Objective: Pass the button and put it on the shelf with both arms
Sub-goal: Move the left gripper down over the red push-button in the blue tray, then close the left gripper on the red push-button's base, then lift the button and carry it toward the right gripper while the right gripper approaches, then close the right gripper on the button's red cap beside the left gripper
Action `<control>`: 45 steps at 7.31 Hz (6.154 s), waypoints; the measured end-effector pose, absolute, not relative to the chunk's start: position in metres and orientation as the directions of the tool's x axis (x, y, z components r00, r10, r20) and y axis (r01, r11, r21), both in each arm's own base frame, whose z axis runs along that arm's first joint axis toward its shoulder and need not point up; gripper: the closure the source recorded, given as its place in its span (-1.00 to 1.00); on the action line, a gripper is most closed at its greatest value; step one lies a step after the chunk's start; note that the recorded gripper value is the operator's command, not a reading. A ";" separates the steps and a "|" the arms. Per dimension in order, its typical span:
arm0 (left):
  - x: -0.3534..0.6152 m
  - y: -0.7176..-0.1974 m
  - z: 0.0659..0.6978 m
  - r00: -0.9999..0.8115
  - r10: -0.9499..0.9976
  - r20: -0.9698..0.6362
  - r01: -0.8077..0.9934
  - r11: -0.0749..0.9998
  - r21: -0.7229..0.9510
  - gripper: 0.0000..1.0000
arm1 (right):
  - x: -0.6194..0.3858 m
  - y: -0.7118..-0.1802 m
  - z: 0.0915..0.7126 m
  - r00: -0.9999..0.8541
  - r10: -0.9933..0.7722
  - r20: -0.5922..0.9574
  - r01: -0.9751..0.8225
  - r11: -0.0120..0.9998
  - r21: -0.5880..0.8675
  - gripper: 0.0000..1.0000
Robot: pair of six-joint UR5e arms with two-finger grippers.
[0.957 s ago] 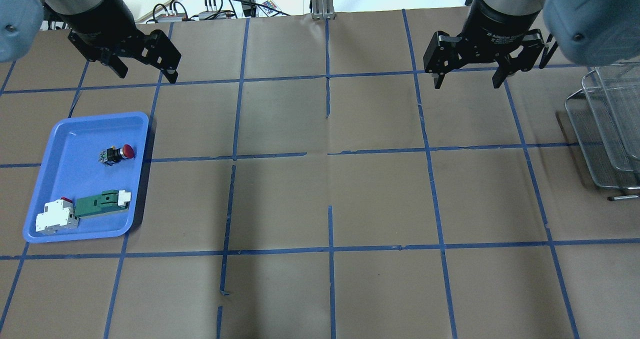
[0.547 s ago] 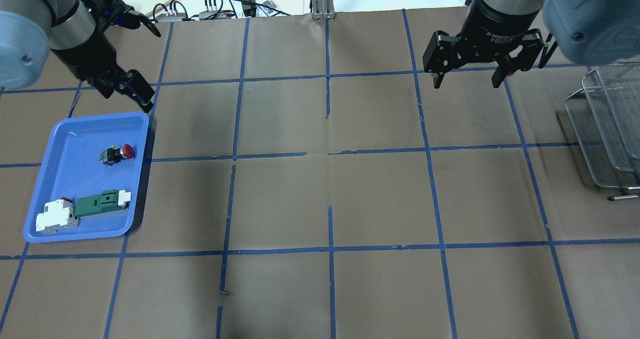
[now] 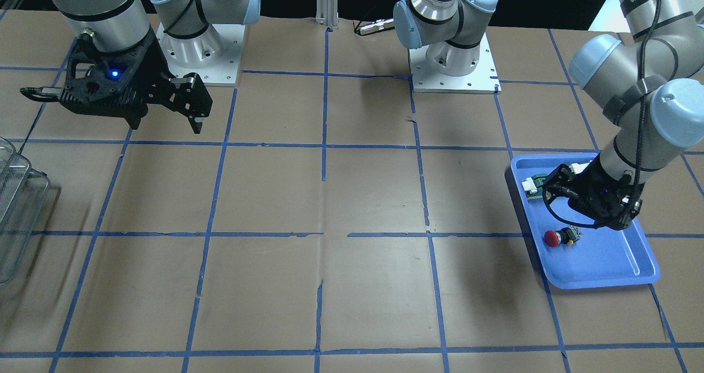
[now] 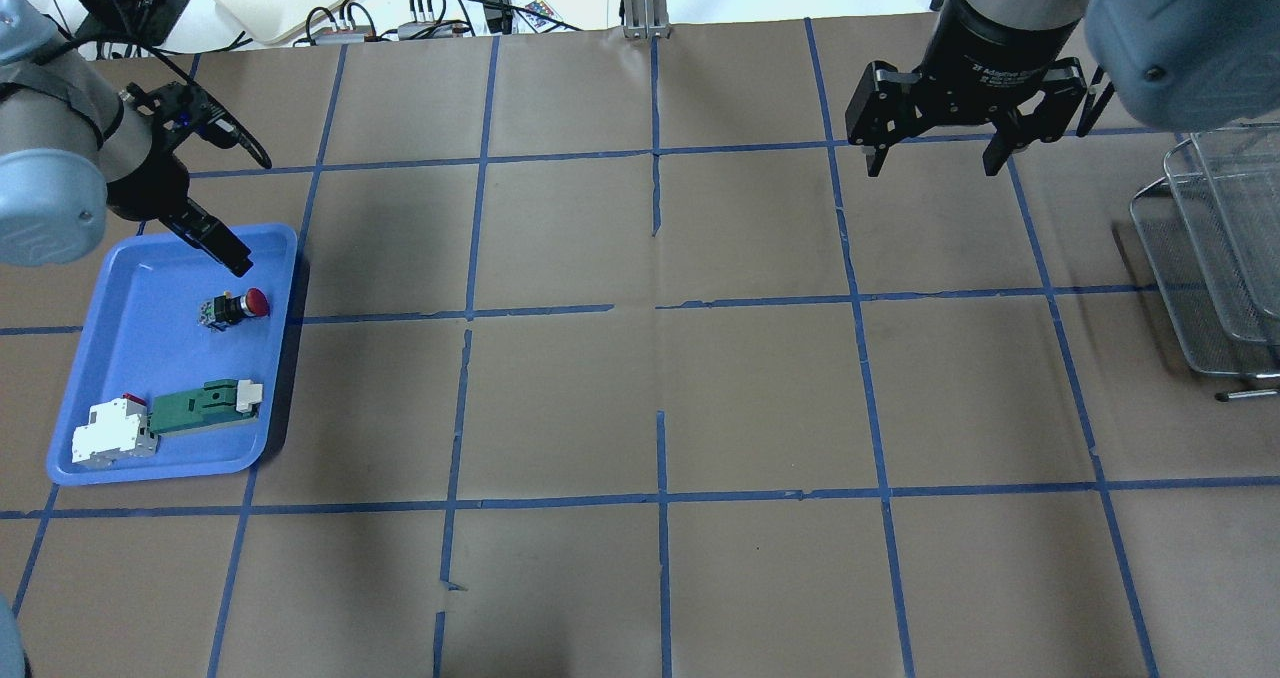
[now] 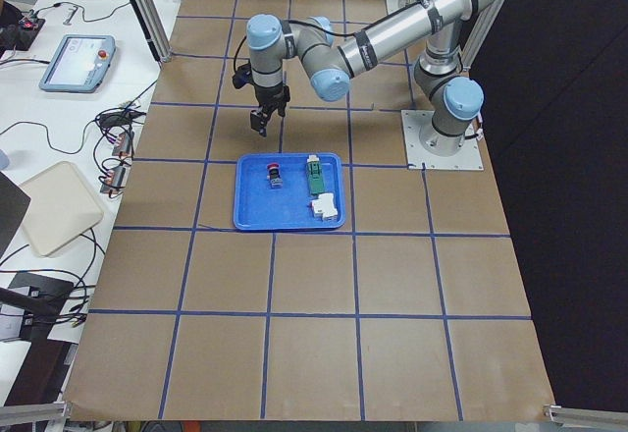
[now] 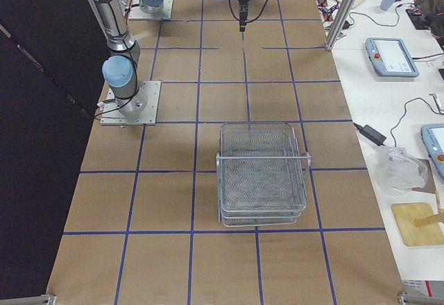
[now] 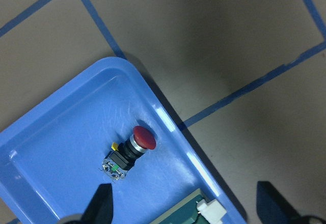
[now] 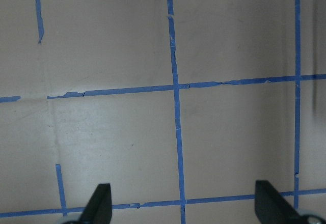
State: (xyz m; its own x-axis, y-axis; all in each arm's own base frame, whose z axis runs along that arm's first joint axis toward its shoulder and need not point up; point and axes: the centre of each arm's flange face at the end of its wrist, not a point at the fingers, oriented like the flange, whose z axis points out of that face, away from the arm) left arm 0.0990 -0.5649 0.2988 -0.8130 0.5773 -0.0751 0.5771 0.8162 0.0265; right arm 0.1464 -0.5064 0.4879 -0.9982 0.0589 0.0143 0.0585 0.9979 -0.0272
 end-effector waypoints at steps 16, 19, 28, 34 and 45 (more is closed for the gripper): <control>0.177 -0.565 0.192 -0.366 0.930 -0.036 0.926 0.367 0.090 1.00 | 0.146 -0.507 0.487 -0.998 0.058 0.012 0.058 0.998 -0.027 -1.00; 0.132 -0.583 0.241 -0.316 0.947 -0.059 0.946 0.319 0.054 1.00 | 0.149 -0.511 0.499 -0.998 0.050 -0.033 0.052 0.997 -0.049 -1.00; -0.198 -0.554 0.414 -0.339 0.940 0.035 0.907 0.337 -0.254 1.00 | 0.156 -0.538 0.535 -0.721 -0.667 -0.186 -0.569 0.724 -0.390 -1.00; -0.283 -0.544 0.456 -0.314 0.944 0.102 0.861 0.329 -0.387 1.00 | 0.166 -0.537 0.522 -0.211 -0.975 -0.064 -0.789 0.208 -0.578 -1.00; -0.333 -0.537 0.494 -0.244 0.968 0.061 0.792 0.235 -0.563 1.00 | 0.163 -0.539 0.500 -0.034 -0.997 -0.062 -0.750 0.067 -0.658 -1.00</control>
State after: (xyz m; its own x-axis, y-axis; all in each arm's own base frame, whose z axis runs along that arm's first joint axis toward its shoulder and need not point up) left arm -0.3328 -0.5365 0.4936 -0.2437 0.9680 0.0606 0.7924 0.2347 -0.5630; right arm 0.1635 -0.5388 0.5004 -0.0345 -0.9975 -0.0618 -0.7500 0.0666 -0.6580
